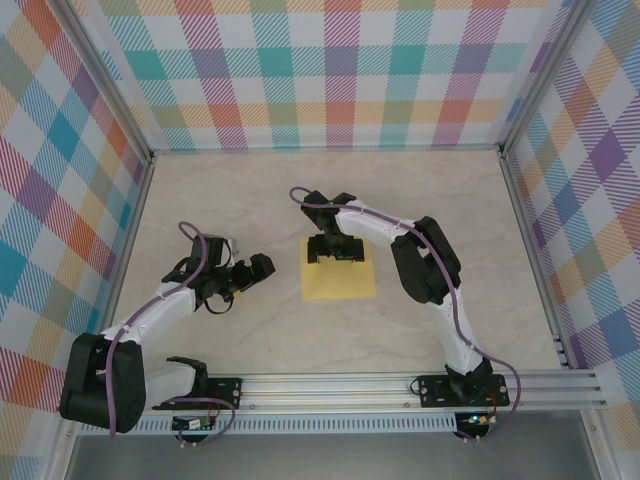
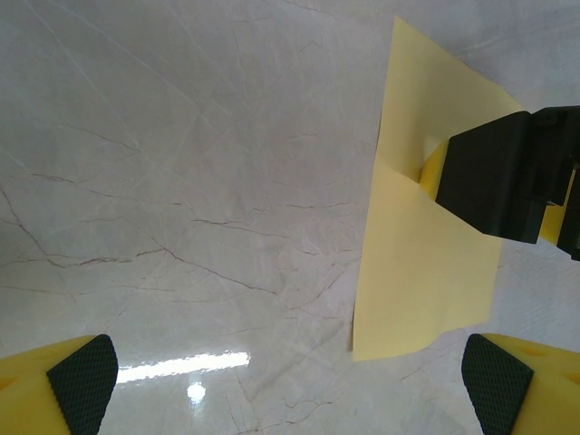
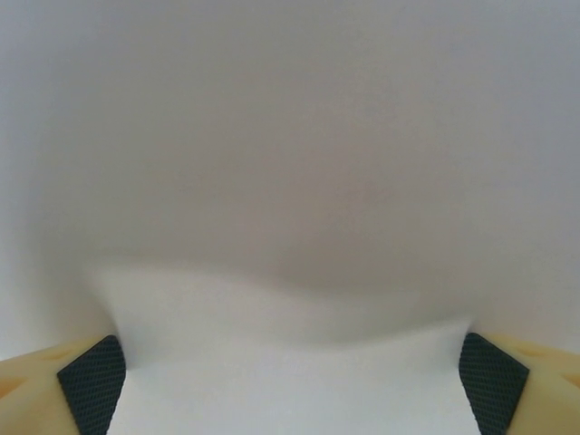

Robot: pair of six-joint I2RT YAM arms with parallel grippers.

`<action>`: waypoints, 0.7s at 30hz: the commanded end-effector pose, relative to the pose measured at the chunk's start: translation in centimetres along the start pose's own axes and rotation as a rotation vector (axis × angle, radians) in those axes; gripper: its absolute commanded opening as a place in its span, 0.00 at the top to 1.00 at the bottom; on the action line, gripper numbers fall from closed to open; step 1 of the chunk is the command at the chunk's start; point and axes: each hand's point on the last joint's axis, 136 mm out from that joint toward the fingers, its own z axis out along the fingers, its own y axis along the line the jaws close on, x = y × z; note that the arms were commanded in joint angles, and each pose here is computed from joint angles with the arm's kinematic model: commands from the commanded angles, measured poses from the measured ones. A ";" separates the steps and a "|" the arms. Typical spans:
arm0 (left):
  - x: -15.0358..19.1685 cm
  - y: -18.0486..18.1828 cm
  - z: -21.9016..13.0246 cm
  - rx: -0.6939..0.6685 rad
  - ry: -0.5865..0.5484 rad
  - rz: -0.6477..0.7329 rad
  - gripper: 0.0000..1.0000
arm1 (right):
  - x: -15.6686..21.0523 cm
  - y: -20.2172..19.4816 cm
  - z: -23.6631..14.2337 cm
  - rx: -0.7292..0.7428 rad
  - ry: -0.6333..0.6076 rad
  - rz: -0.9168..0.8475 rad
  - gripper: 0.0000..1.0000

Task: Fold a paper plane with a square sheet of paper (pick it up from the middle)
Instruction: Fold a square sheet of paper at the center of the table.

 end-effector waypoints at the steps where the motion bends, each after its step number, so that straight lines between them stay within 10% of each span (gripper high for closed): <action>1: 0.3 0.0 0.1 0.005 0.026 0.014 0.00 | -0.5 0.5 -2.1 -0.015 -0.025 -0.045 0.00; 21: 0.4 0.0 0.1 0.003 0.032 0.016 0.00 | 2.2 -0.1 3.6 0.011 0.099 -0.040 0.04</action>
